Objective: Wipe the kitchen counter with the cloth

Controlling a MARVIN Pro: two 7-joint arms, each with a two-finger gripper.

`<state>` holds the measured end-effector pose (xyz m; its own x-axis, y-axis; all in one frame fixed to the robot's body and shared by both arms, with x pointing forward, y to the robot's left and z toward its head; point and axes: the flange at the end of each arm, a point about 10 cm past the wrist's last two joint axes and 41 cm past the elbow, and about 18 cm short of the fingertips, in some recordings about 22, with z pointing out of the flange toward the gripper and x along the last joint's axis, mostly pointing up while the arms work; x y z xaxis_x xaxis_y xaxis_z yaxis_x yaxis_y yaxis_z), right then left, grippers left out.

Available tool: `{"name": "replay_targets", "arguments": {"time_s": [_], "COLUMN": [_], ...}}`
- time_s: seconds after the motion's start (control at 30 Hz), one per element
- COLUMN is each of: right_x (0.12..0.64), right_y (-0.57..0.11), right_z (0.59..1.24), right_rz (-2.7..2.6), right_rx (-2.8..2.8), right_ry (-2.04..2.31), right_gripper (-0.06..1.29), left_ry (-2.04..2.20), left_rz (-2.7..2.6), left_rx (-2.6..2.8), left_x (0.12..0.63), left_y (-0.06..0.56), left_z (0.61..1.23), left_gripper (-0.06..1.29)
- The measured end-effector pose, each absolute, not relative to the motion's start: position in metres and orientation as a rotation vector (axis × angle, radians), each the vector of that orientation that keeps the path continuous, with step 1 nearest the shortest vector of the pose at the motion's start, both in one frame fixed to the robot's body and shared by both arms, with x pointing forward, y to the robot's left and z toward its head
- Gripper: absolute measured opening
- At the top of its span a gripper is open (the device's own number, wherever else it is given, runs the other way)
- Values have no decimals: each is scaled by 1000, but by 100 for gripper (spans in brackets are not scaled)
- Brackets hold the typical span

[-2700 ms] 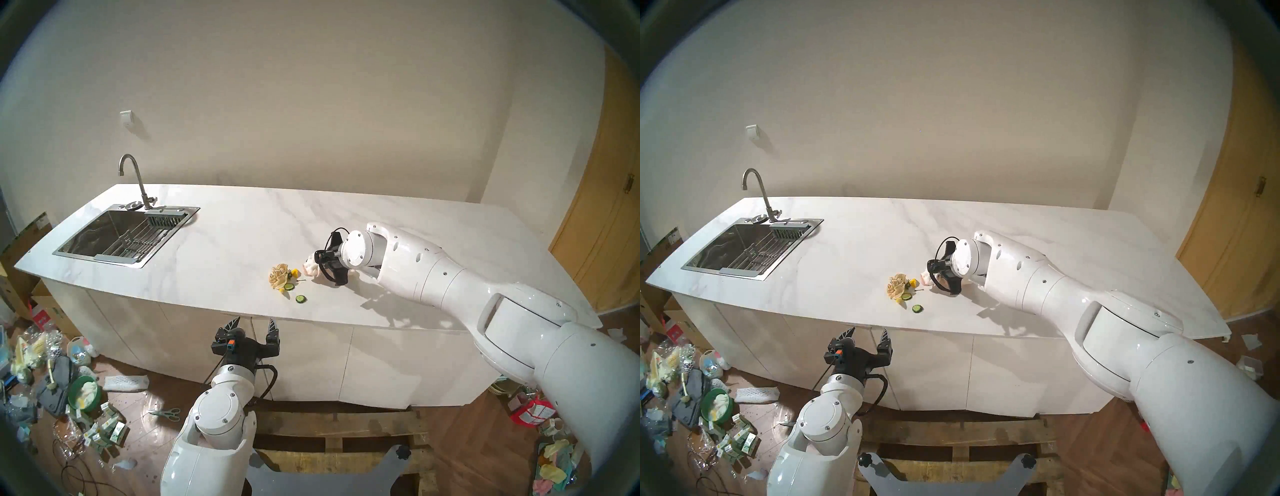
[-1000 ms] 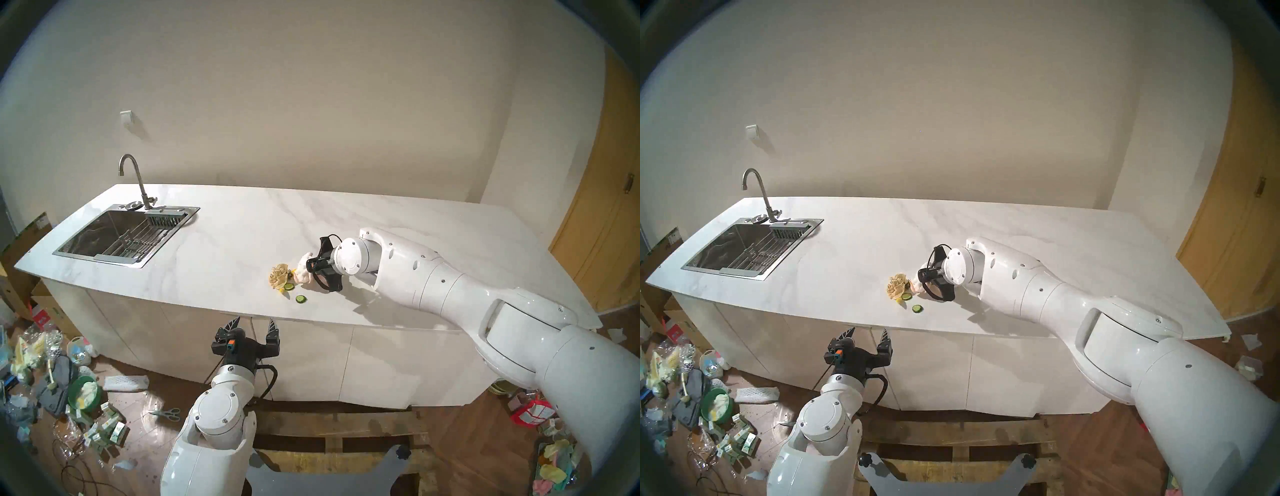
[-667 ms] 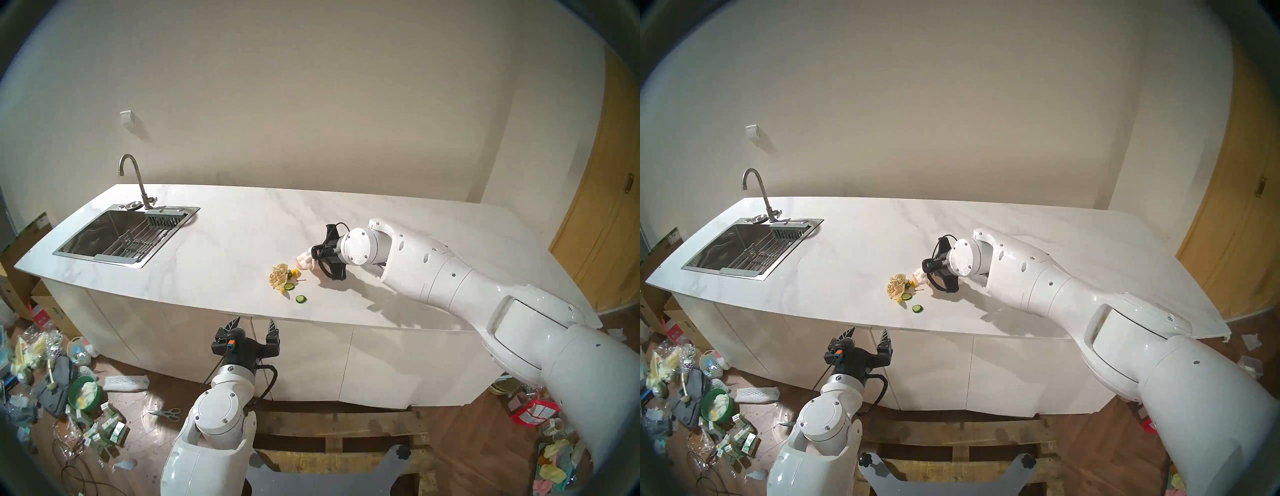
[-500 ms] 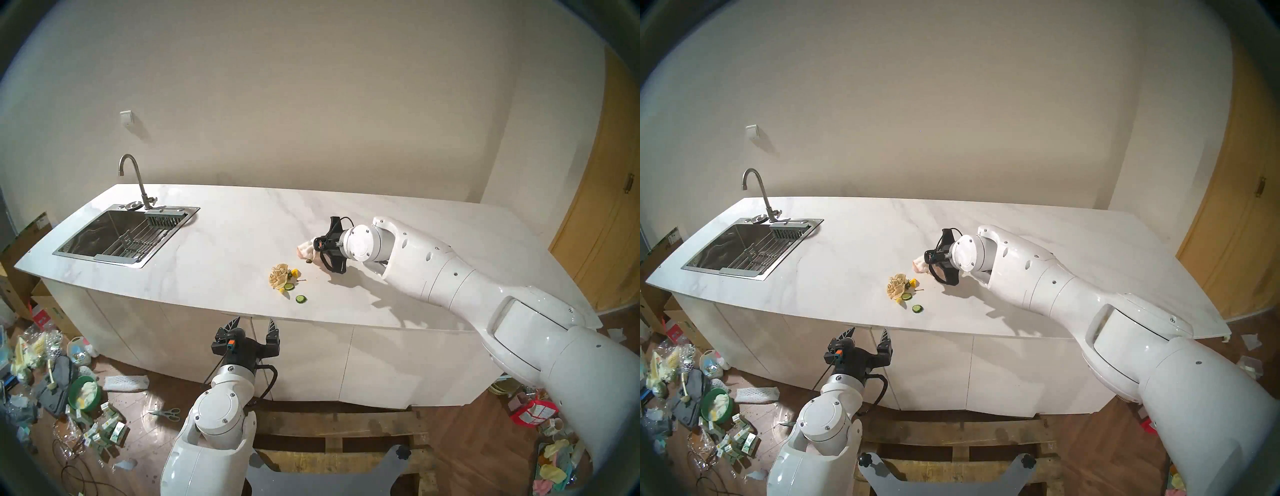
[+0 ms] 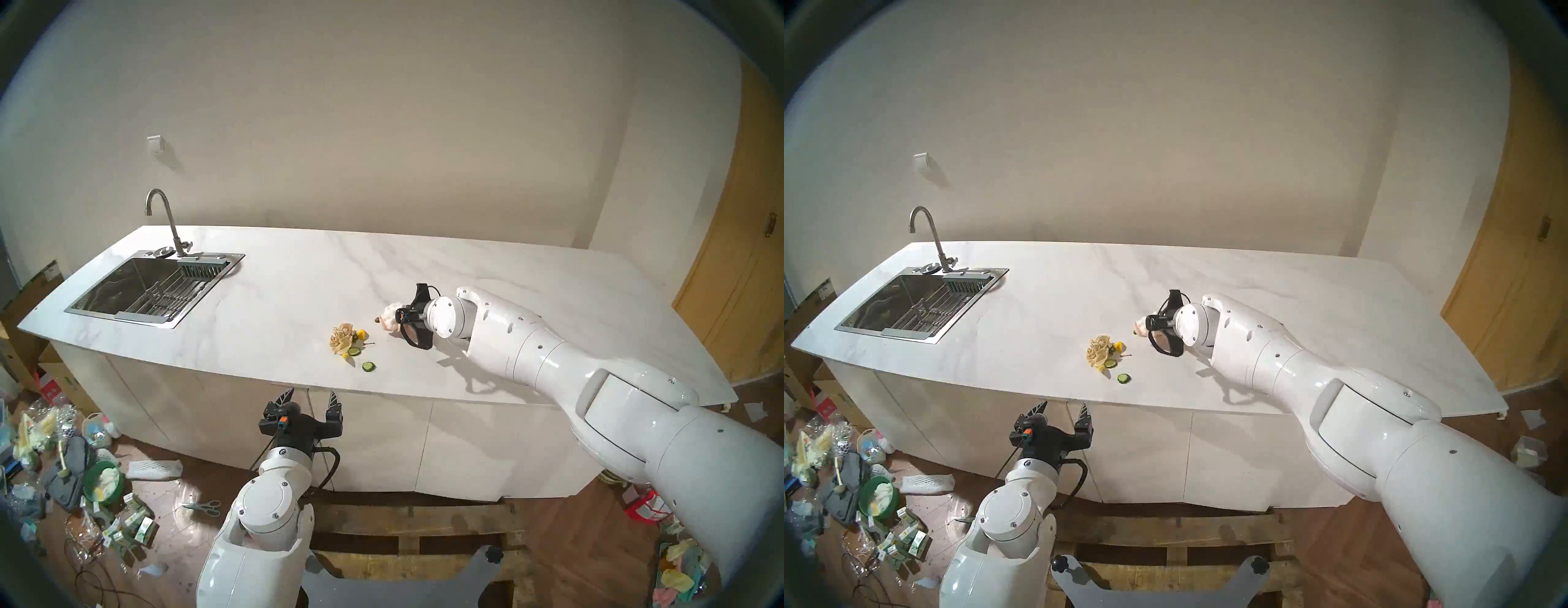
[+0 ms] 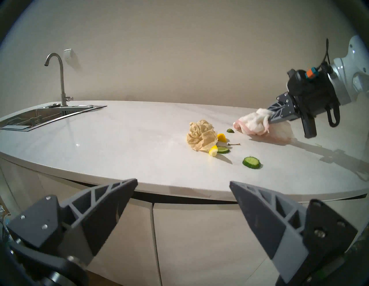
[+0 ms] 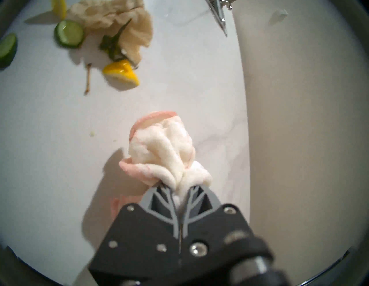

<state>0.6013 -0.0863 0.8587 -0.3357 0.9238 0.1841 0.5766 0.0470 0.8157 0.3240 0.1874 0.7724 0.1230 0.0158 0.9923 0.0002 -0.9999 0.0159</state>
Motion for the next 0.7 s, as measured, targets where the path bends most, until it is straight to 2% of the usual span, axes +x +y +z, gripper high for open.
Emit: {"name": "replay_targets", "arguments": {"time_s": [0.7], "right_x": [588], "right_y": [-81], "right_z": [860], "right_rz": [1295], "right_rx": [1189], "right_ry": [2156], "right_gripper": [-2], "left_ry": [17], "left_rz": [2072], "left_rx": [2345], "left_x": [324], "left_y": [187], "left_z": [772], "left_gripper": [126]}}
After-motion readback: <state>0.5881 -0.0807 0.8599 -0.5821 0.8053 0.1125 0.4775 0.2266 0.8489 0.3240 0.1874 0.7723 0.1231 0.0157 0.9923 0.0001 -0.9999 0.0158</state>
